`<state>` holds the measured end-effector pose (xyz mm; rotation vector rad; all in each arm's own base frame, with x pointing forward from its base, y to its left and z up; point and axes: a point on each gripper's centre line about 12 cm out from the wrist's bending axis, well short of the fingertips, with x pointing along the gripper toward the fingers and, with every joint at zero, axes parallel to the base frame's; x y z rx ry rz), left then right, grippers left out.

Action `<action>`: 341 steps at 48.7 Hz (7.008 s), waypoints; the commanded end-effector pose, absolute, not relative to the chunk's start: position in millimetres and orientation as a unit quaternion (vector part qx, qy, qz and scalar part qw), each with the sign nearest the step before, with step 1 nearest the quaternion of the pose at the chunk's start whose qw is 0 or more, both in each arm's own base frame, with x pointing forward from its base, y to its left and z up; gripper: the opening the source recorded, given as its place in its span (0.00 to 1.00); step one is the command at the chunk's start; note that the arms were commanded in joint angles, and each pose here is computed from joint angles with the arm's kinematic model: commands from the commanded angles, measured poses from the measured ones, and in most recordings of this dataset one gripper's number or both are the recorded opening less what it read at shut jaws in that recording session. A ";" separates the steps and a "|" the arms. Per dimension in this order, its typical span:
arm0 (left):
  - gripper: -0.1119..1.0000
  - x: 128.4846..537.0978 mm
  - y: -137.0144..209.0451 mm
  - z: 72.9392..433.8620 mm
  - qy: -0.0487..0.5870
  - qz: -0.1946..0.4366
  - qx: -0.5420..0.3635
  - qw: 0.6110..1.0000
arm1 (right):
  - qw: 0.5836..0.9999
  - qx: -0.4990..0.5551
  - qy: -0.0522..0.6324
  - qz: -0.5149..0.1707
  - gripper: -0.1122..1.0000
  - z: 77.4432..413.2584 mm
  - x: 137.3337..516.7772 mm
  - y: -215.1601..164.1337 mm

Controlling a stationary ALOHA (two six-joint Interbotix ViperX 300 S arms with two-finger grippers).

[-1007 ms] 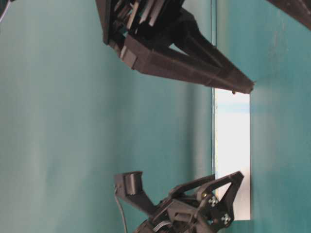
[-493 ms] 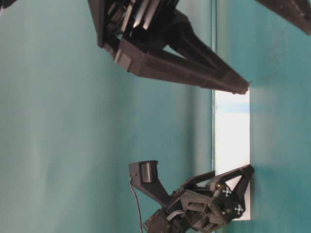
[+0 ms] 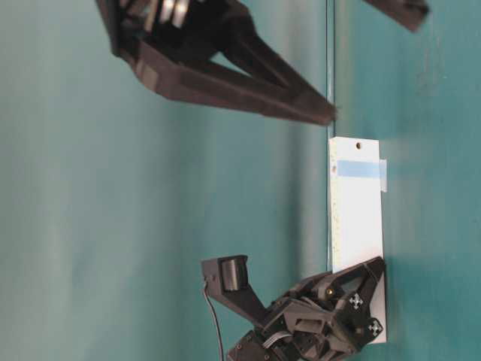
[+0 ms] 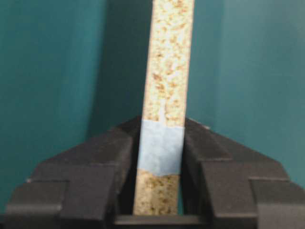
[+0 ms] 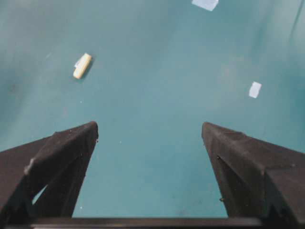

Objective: Move the wooden board into place and insert the rod into its hole.

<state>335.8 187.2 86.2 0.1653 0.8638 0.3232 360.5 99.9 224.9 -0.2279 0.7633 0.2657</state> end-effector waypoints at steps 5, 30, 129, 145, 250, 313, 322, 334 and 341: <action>0.30 344.0 183.3 128.2 0.375 0.161 0.090 0.908 | 0.927 -0.105 0.336 0.128 1.00 256.3 357.1 99.3; 0.29 388.5 103.7 180.8 0.339 0.090 0.041 0.935 | 0.934 -0.103 0.320 0.123 1.00 285.4 341.1 92.5; 0.30 545.1 7.2 117.3 0.351 0.013 -0.032 0.936 | 0.934 -0.121 0.316 0.113 1.00 294.6 287.9 72.9; 0.79 546.6 7.3 122.7 0.344 0.012 -0.028 0.939 | 0.934 -0.121 0.317 0.114 1.00 293.8 287.1 73.2; 0.77 443.0 4.0 72.0 0.229 0.020 -0.011 0.973 | 0.809 0.052 0.585 0.032 1.00 183.7 457.6 161.5; 0.76 443.0 7.0 72.7 0.214 0.022 -0.004 0.977 | 0.820 0.073 0.567 0.023 0.58 123.7 476.3 169.6; 0.76 443.1 7.0 72.9 0.213 0.022 -0.004 0.977 | 0.815 0.071 0.574 0.021 0.55 120.1 473.0 168.5; 0.77 443.5 7.7 73.3 0.213 0.023 -0.004 0.977 | 0.816 0.072 0.573 0.021 0.40 116.2 471.5 167.9; 0.77 443.5 7.7 73.3 0.213 0.023 -0.005 0.977 | 0.816 0.072 0.573 0.021 0.39 115.3 471.1 167.8</action>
